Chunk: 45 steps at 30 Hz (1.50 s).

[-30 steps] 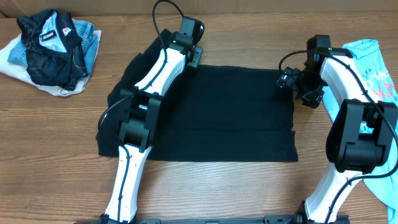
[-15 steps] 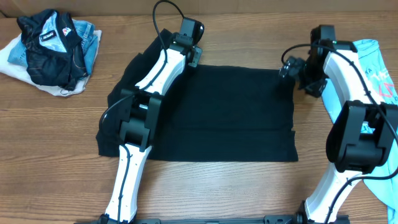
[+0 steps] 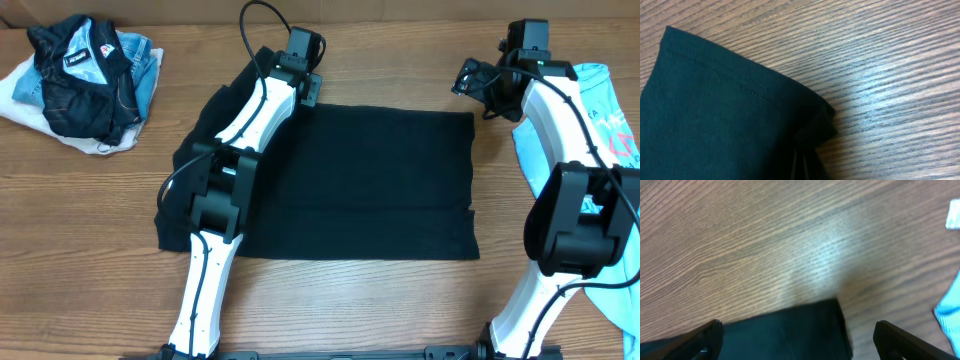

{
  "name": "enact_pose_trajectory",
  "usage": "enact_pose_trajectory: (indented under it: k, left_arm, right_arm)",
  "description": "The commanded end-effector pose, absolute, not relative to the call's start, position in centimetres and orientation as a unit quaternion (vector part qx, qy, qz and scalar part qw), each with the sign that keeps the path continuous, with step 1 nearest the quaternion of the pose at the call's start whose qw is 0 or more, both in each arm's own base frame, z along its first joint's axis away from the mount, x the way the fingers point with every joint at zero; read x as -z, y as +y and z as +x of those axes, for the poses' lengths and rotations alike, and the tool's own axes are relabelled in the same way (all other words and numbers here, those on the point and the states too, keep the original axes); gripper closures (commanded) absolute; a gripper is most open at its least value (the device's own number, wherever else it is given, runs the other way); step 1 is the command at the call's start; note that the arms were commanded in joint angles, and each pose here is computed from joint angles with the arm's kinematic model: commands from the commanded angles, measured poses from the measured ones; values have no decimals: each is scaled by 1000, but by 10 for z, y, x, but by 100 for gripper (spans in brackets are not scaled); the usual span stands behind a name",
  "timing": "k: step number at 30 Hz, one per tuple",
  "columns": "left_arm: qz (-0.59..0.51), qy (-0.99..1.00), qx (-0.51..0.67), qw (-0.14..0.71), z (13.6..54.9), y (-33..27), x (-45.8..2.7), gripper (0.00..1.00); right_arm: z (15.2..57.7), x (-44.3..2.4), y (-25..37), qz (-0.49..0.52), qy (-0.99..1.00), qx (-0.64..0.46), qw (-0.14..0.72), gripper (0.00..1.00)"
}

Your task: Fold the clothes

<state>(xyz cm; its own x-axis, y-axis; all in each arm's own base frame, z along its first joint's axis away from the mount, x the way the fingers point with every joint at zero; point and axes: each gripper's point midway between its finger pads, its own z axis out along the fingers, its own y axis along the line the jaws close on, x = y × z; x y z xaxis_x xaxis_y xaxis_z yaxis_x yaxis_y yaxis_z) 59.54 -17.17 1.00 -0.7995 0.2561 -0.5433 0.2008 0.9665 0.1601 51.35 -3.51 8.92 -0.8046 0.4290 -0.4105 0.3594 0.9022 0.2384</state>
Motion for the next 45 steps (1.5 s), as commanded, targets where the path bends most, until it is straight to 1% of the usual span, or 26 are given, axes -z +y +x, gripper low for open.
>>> enact_pose_trajectory:
  k: [1,10,17,22,23,24,25,27,30,33,38,41,42,43,44,45]
  left_arm:
    - [104,957,-52,266,591,-160,16,95]
    - [100,959,-52,260,588,-160,18,95]
    - [99,961,-53,254,585,-159,19,93]
    - [99,961,-53,252,584,-158,20,91]
    - [98,961,-53,252,584,-158,20,89]
    - [99,961,-53,252,584,-159,20,85]
    - [99,961,-53,251,584,-159,20,82]
    - [101,962,-54,249,583,-160,20,81]
    - [101,963,-55,245,581,-160,21,96]
    - [101,963,-54,245,581,-160,21,96]
    - [101,963,-55,245,581,-159,21,96]
    - [101,963,-55,245,581,-159,21,96]
    - [101,963,-55,244,581,-159,22,96]
    - [101,963,-55,243,580,-158,22,96]
    - [101,963,-55,243,580,-158,22,96]
    - [101,963,-55,243,580,-158,22,96]
  right_arm:
    - [524,-76,-43,200,949,-66,236,0]
    - [527,-50,-43,199,952,-64,222,4]
    - [524,-26,-43,192,959,-60,200,9]
    - [522,-23,-42,192,960,-59,195,12]
    - [522,-22,-42,192,960,-59,194,14]
    - [521,-21,-43,193,961,-55,192,16]
    - [520,-20,-44,194,961,-53,190,17]
    - [520,-19,-44,194,961,-51,190,18]
    - [520,-19,-44,195,961,-52,189,22]
    - [518,-19,-44,195,962,-51,186,28]
    - [517,-18,-44,196,962,-52,184,36]
    - [516,-18,-43,196,962,-52,182,38]
    - [516,-18,-43,196,962,-51,182,41]
    - [516,-18,-43,196,962,-51,182,51]
    - [516,-18,-43,197,962,-52,182,86]
    - [516,-18,-43,200,961,-52,182,91]
